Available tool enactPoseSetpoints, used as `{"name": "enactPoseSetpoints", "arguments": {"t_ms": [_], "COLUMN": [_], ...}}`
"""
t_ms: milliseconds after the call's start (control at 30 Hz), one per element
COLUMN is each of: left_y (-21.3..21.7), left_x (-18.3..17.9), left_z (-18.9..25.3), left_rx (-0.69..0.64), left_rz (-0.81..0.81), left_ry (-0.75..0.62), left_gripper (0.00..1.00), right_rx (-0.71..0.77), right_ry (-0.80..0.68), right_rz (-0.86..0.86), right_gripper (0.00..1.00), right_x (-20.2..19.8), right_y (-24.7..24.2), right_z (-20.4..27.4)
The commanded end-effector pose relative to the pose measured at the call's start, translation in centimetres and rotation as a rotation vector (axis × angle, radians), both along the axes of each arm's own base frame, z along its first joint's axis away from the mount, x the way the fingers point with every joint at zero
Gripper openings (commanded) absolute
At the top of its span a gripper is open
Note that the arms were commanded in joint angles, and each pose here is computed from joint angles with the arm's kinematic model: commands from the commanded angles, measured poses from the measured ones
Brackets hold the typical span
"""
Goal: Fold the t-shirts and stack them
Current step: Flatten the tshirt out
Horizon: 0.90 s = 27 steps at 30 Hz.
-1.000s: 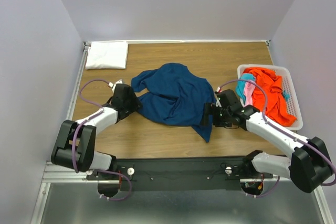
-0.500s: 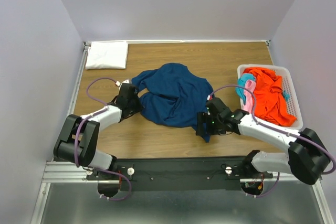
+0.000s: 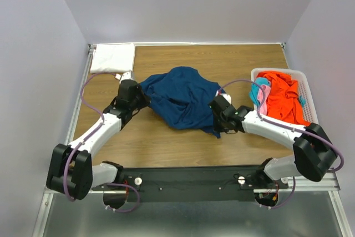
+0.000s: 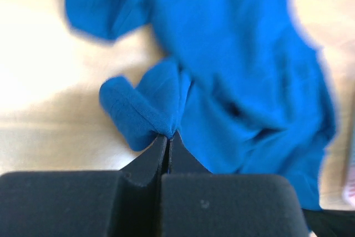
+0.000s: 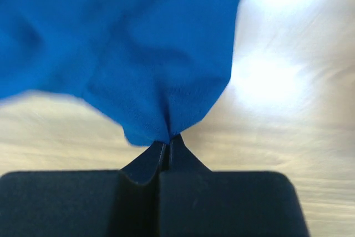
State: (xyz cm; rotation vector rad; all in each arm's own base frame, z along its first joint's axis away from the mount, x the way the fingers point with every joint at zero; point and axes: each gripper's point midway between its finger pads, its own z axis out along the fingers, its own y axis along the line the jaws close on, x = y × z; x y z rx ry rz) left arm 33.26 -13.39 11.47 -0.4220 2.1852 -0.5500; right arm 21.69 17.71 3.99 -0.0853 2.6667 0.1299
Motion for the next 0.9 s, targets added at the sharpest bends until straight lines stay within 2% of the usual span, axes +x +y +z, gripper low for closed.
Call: {"name": "enactPoseSetpoints", "arguments": {"t_ms": [0, 167, 267, 333, 433, 467, 567, 700, 867], "left_y": [0.3, 1.2, 1.5, 1.7, 2.6, 3.1, 3.8, 4.4, 6.0], "left_x": [3.0, 3.7, 2.7, 1.7, -0.5, -2.0, -5.3, -9.8, -13.5], "left_z": [10.4, 22.1, 29.1, 32.4, 38.3, 41.2, 46.7, 52.0, 55.5], "left_rx": [-0.02, -0.065, -0.087, -0.092, -0.12, -0.127, -0.143, -0.148, -0.147], "left_rz": [0.048, 0.096, 0.089, 0.076, 0.09, 0.093, 0.069, 0.027, 0.056], "left_ry": [-0.26, -0.513, -0.665, -0.732, -0.862, -0.933, -1.072, -1.228, -1.336], "left_gripper": [0.0, 0.0, 0.0, 0.0, 0.0, 0.0, 0.0, 0.0, 0.0], "right_rx": [-0.05, -0.021, 0.022, 0.099, 0.152, 0.194, 0.308, 0.412, 0.434], "right_ry": [-0.305, -0.542, -0.674, -0.773, -0.88, -0.938, -1.028, -1.096, -1.167], "right_rz": [-0.093, -0.09, -0.049, -0.013, 0.039, 0.08, 0.234, 0.385, 0.436], "right_gripper": [0.01, 0.01, 0.01, 0.01, 0.01, 0.01, 0.01, 0.01, 0.01], "right_x": [6.2, 9.9, 11.0, 10.7, 9.7, 9.0, 6.3, 3.1, 1.6], "right_y": [-0.4, 0.2, 0.7, 1.1, 0.7, 0.7, 1.8, 2.6, 2.0], "right_z": [8.2, 18.4, 25.4, 31.2, 36.7, 39.9, 45.3, 49.7, 52.8]}}
